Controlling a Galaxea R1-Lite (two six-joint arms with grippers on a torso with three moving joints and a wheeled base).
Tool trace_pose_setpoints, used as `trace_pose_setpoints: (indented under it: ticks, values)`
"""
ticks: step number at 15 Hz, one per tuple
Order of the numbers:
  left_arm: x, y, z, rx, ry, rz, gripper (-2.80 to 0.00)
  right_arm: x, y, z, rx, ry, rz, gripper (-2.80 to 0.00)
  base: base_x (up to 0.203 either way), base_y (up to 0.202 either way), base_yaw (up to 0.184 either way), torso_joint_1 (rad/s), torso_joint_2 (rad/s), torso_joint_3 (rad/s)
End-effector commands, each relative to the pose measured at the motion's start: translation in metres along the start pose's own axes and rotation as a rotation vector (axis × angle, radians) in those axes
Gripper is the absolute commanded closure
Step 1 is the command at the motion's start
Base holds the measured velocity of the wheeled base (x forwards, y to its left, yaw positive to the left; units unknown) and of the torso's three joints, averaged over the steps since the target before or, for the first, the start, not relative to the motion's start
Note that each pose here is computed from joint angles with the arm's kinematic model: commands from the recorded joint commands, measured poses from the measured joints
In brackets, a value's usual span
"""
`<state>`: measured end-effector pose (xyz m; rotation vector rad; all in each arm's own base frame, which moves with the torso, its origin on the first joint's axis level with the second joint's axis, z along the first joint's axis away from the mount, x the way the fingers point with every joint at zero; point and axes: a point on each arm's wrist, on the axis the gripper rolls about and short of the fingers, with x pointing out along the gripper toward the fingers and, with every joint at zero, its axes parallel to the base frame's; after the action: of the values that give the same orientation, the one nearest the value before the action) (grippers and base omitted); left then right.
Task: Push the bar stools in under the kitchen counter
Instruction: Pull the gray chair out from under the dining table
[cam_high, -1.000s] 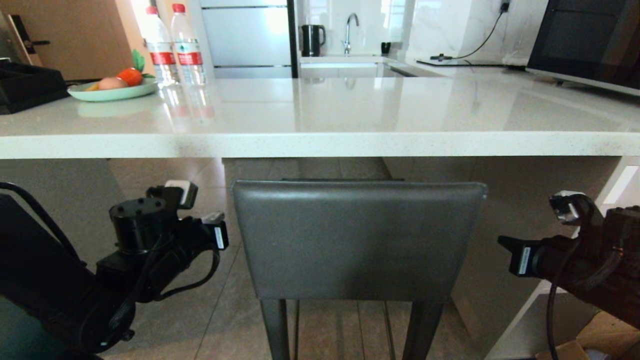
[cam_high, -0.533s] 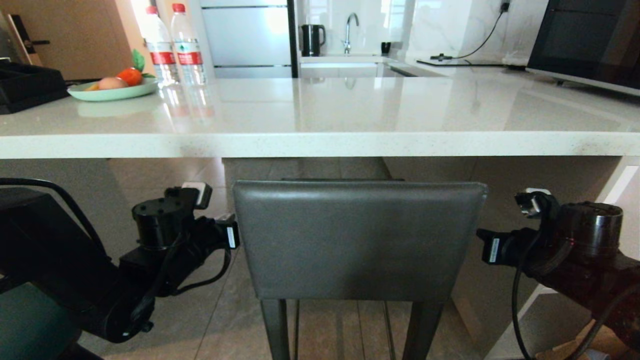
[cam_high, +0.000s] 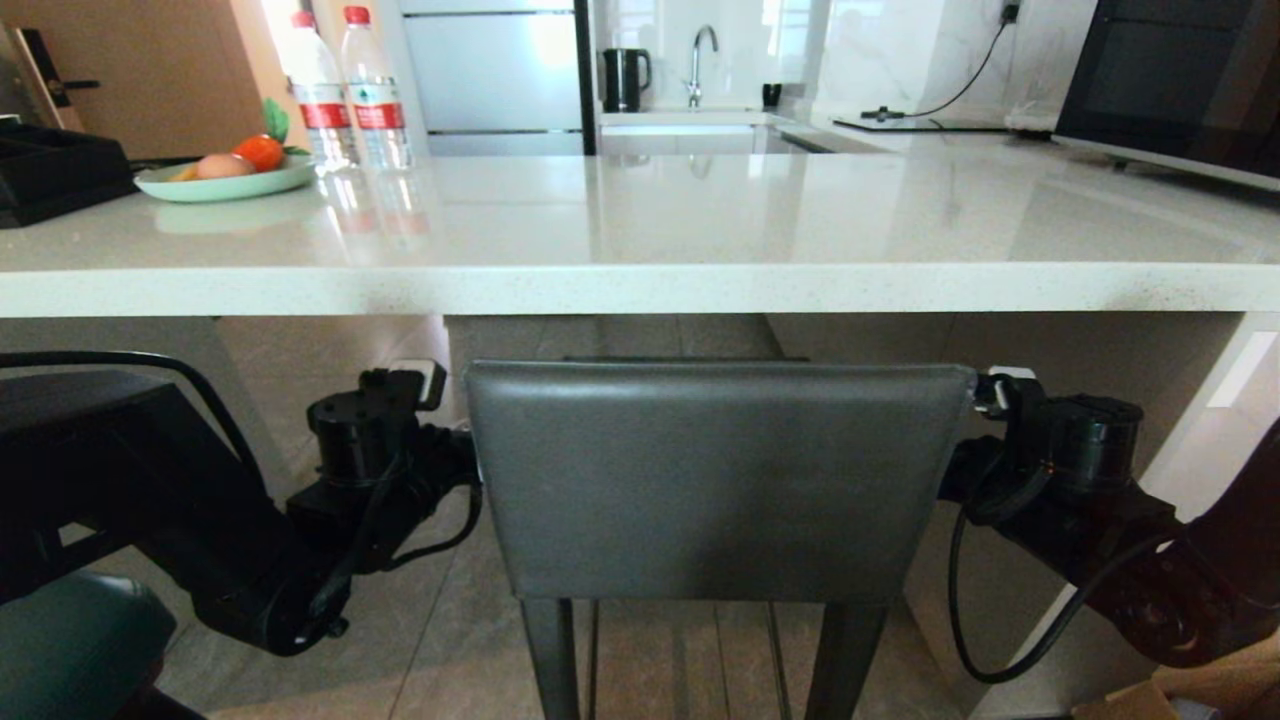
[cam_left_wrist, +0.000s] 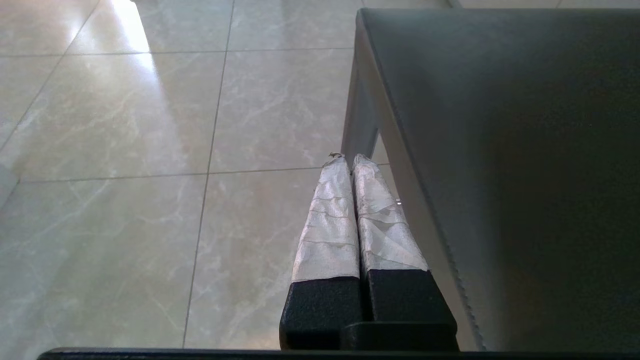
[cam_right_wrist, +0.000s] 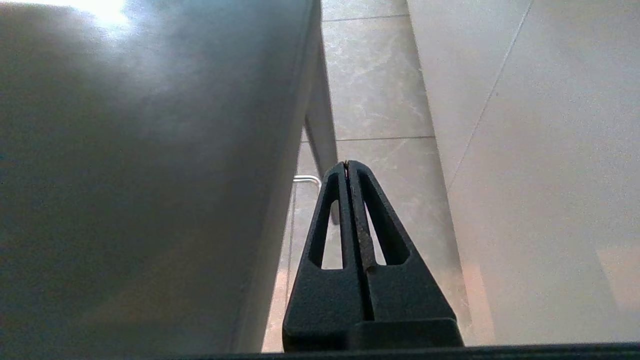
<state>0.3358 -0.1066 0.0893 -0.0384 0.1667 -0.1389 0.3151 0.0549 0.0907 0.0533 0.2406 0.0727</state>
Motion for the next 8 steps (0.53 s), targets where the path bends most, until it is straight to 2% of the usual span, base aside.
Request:
trace_pose_setpoints:
  ticks: [1, 5, 8]
  values:
    - [-0.001, -0.005, 0.0, -0.001, -0.008, -0.01, 0.0, 0.007, 0.0, -0.006, 0.0, 0.013, -0.008, 0.0, 0.0, 0.0, 0.0, 0.0, 0.0, 0.0]
    - [-0.001, -0.02, 0.004, 0.003, -0.027, -0.012, 0.0, 0.02, 0.001, -0.003, -0.002, -0.009, -0.023, 0.0, 0.0, 0.0, 0.0, 0.0, 0.0, 0.0]
    - [-0.004, -0.022, 0.002, 0.004, -0.02, -0.017, 0.0, 0.027, 0.002, -0.004, -0.009, -0.013, -0.026, 0.0, 0.0, 0.0, 0.0, 0.0, 0.0, 0.0]
